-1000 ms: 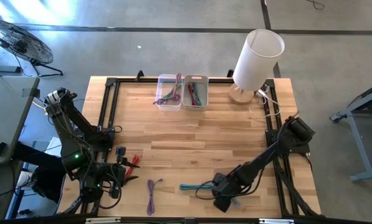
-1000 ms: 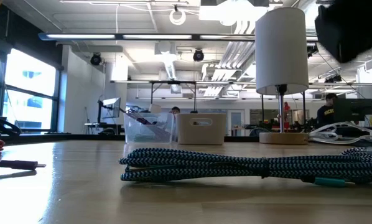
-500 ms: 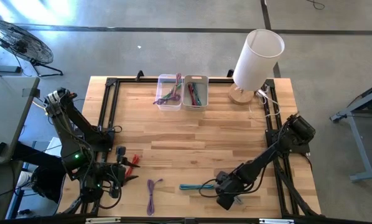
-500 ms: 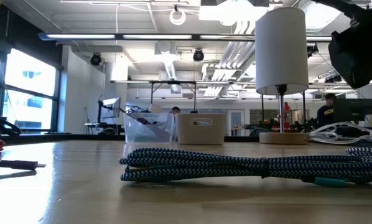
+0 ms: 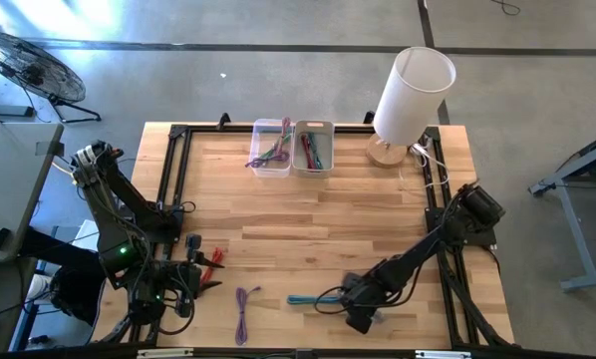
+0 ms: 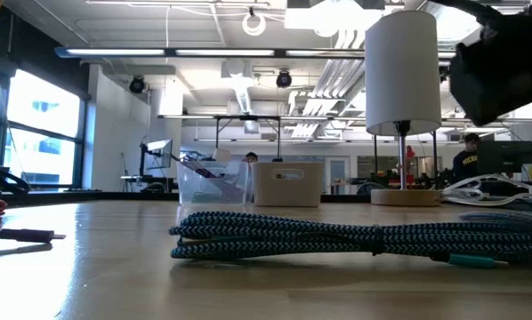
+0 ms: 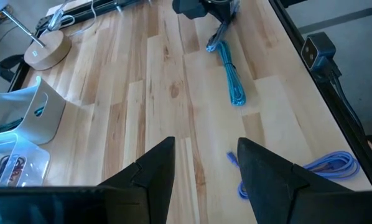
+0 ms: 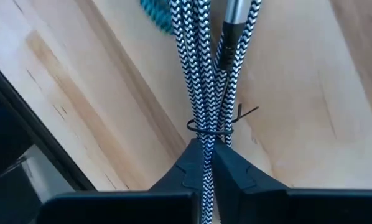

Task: Pick & Place USB Port
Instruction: Put the white and black charger cable into the gray bin

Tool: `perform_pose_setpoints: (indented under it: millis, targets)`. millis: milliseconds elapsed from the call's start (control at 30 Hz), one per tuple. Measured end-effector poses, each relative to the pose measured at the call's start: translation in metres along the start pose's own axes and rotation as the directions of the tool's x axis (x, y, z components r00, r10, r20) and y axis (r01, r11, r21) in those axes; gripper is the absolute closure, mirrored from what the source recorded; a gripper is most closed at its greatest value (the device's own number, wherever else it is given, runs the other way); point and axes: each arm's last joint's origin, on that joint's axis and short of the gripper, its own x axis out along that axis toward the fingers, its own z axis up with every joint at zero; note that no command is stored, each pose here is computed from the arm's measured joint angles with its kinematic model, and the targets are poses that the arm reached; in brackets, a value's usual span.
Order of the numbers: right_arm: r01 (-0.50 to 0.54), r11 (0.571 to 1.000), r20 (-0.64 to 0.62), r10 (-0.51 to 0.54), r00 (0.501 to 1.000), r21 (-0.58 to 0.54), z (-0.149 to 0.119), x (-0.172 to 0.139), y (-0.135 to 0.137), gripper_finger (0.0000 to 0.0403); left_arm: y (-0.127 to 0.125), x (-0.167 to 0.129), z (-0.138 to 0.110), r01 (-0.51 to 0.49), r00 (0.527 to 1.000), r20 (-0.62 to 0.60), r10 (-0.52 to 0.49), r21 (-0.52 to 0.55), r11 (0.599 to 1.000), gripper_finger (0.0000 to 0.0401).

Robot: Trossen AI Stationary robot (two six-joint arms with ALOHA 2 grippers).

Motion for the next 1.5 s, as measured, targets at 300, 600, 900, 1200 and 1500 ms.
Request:
perform_pose_setpoints:
  millis: [300,600,900,1200,1500]
  targets:
    - [0.017,0.997,0.189,-0.002,0.982,-0.075,0.028,-0.080,0.026,0.0400,0.004,0.000,-0.001,-0.081,0.996,0.027,0.080,0.028,0.996,0.0232]
    - [0.067,0.996,0.612,-0.020,0.790,-0.054,0.104,-0.208,0.003,0.0402,0.011,-0.001,-0.001,-0.251,0.963,0.120,0.243,0.057,0.966,0.0232]
    - [0.035,0.995,0.772,-0.098,0.629,0.097,0.187,-0.268,-0.081,0.0402,0.014,-0.002,-0.003,-0.314,0.943,0.142,0.300,0.093,0.945,0.0232]
    - [-0.164,0.967,0.813,-0.065,0.578,0.194,0.232,-0.255,-0.173,0.0403,0.015,-0.002,-0.005,-0.298,0.951,0.118,0.285,0.112,0.948,0.0232]
    - [-0.243,0.924,0.793,-0.094,0.602,0.295,0.235,-0.209,-0.239,0.0402,0.016,-0.002,-0.007,-0.305,0.950,0.108,0.292,0.137,0.942,0.0232]
